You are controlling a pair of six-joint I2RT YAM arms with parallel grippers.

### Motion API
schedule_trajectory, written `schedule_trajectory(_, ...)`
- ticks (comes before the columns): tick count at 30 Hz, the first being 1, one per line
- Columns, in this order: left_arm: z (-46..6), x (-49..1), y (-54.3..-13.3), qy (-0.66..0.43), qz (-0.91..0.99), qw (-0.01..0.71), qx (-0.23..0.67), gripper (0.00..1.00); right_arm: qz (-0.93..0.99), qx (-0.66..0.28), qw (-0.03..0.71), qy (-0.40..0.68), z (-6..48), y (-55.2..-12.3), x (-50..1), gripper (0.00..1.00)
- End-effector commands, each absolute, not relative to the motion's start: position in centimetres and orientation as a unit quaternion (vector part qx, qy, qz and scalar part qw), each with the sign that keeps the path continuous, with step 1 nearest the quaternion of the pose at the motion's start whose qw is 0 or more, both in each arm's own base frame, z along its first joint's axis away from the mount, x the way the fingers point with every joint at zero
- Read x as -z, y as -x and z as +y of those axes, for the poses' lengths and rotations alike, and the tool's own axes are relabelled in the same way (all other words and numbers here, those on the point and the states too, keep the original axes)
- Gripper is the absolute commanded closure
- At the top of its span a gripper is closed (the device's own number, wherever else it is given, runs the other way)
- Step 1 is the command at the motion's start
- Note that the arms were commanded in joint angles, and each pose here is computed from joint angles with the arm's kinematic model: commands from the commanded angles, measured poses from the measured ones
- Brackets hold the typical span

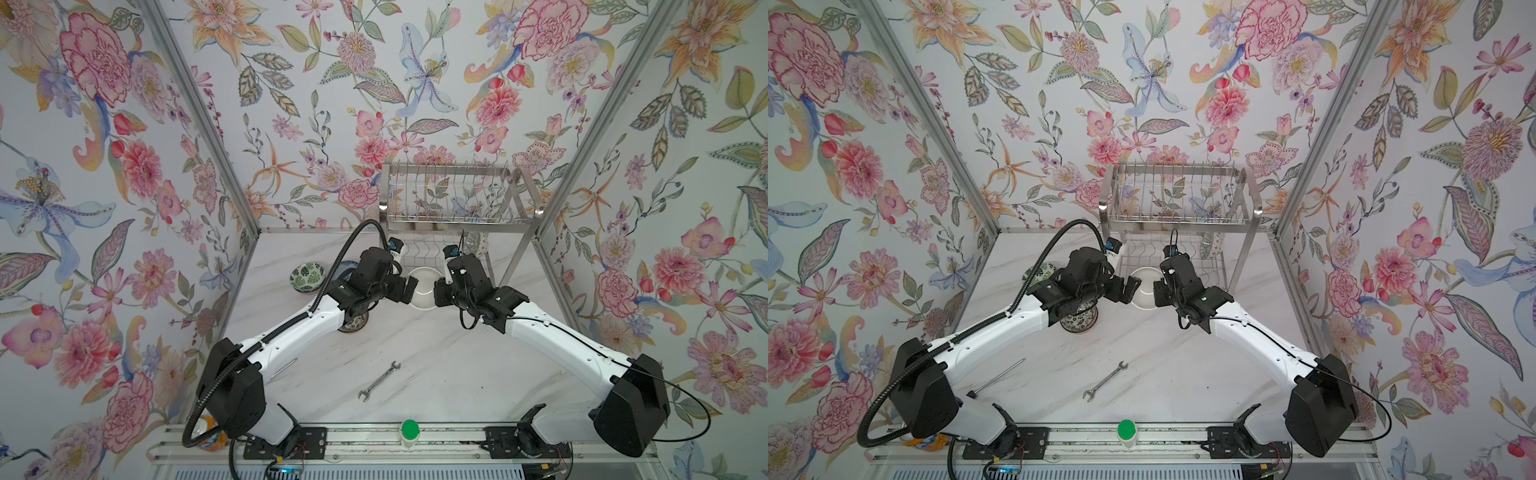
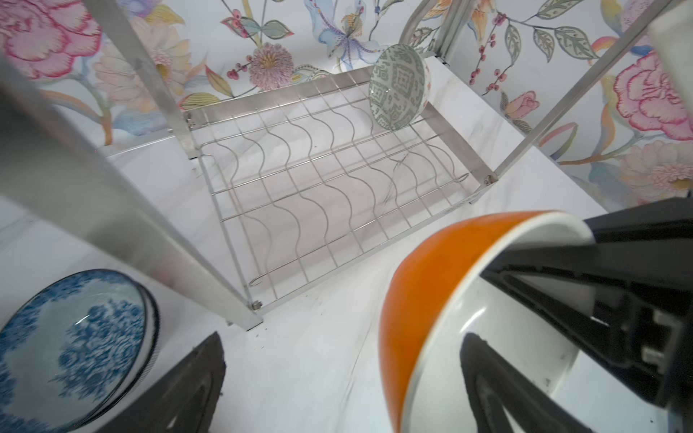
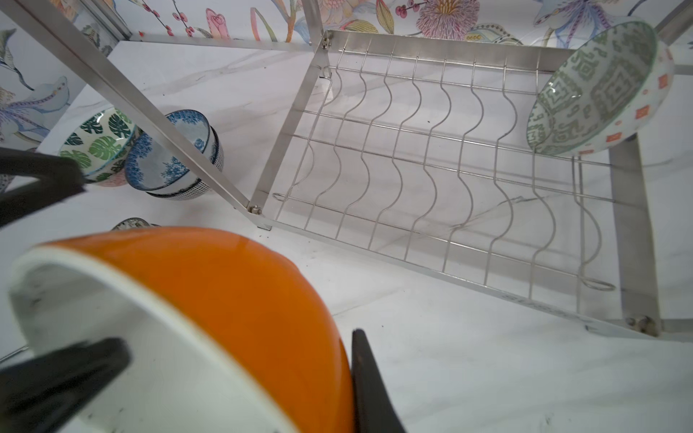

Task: Load bowls into a dish rack
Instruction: Place the bowl in the dish rack.

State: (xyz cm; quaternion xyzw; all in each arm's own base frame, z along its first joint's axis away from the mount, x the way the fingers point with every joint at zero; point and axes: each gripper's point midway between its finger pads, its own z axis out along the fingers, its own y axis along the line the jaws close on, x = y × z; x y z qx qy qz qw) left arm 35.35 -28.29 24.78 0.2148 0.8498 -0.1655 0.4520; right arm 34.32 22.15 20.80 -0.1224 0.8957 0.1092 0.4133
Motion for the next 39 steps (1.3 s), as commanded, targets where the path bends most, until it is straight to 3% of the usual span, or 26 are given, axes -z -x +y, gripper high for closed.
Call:
schedule_trajectory(1,-22.5,-27.7,-35.2,-0.188,0.847,0.490,0.079,0.01,0.885,-0.051,0.429,0.172,20.7,-34.5,-20.8,1.00)
schedule_trajectory(9,-13.9,-27.8,-35.6,-0.109,0.859,0.500,0.034,0.01,0.842,0.143,0.447,0.264,18.6,-38.1,-20.8,1.00)
schedule_trajectory(23,-12.7,-27.7,-35.9,-0.103,0.859,0.500,0.026,0.01,0.725,0.419,0.440,0.323,18.2,-46.3,-22.6,1.00)
schedule_trajectory(33,-12.1,-27.6,-35.9,-0.101,0.860,0.500,0.023,0.01,0.667,0.504,0.458,0.303,16.8,-51.4,-24.0,1.00)
schedule_trajectory(39,-11.9,-27.5,-35.9,-0.100,0.860,0.500,0.024,0.01,0.685,0.520,0.419,0.290,15.1,-54.3,-22.7,1.00)
